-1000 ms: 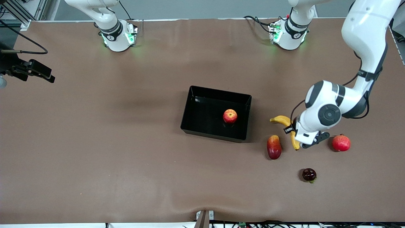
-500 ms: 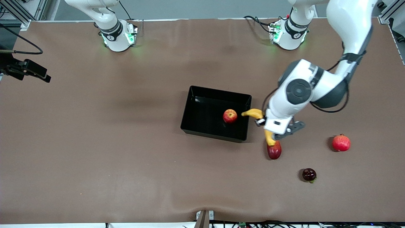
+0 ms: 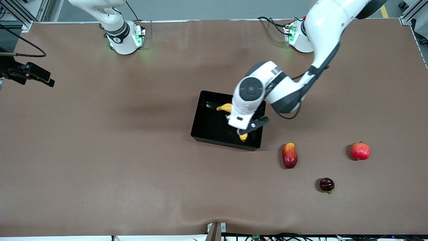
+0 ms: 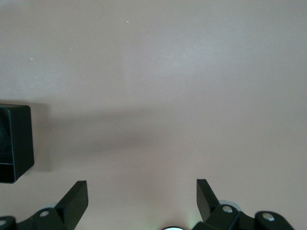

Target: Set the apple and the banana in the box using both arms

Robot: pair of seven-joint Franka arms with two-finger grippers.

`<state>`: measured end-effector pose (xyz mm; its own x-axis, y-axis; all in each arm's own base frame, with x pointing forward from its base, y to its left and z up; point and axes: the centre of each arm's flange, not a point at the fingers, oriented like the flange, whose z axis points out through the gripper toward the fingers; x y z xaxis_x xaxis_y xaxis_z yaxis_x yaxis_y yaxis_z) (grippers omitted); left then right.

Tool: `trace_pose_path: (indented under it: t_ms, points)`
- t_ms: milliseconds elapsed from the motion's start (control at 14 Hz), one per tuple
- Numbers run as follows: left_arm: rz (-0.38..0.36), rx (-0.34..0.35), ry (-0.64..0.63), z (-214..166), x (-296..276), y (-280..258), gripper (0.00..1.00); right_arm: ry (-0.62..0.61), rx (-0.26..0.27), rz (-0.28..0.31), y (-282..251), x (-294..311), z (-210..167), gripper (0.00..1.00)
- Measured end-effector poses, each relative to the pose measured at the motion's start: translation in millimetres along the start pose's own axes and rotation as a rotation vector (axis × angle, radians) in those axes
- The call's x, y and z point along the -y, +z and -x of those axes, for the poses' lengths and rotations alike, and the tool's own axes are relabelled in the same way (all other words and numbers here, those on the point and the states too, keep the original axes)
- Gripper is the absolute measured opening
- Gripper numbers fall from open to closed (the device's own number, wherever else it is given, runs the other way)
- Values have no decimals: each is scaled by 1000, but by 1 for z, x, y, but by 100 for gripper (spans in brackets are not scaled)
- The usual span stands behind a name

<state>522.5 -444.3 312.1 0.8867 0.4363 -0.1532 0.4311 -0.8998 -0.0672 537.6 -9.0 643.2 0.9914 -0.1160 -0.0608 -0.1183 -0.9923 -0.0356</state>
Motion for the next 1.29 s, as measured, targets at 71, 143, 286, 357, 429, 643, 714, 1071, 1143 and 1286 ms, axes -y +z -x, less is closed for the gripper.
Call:
trace_pose_path:
  t_ms: [71, 143, 286, 357, 429, 643, 714, 1071, 1143, 1286]
  points:
    - [-8, 7, -5, 8, -5, 7, 38, -1, 0, 0, 0, 1, 0, 100]
    - [-16, 11, -12, 14, -8, 13, 38, -2, 0, -1, 0, 1, 0, 100]
    - [-27, 11, -21, 22, -11, 22, 38, -3, 0, -1, 0, 2, 0, 100]
    - [-28, 8, -17, 24, -14, 27, 38, -3, 0, -1, 0, 2, 0, 100]
    - [-20, 3, -11, 27, -18, 33, 38, -3, 0, -1, 0, 2, 0, 100]
    - [18, -21, 0, 29, -30, 59, 38, -4, 0, -1, 0, 2, 0, 100]
    - [17, -28, 3, 30, -33, 68, 38, -4, 0, -2, 0, 2, 0, 100]
    - [6, -38, 21, 39, -40, 95, 53, -4, 0, -2, 0, 2, 0, 100]
    - [8, -54, 29, 37, -40, 95, 62, -4, 0, -2, 0, 2, 0, 100]
    - [18, -85, 36, 30, -41, 89, 82, -4, 0, -2, 0, 2, 0, 100]
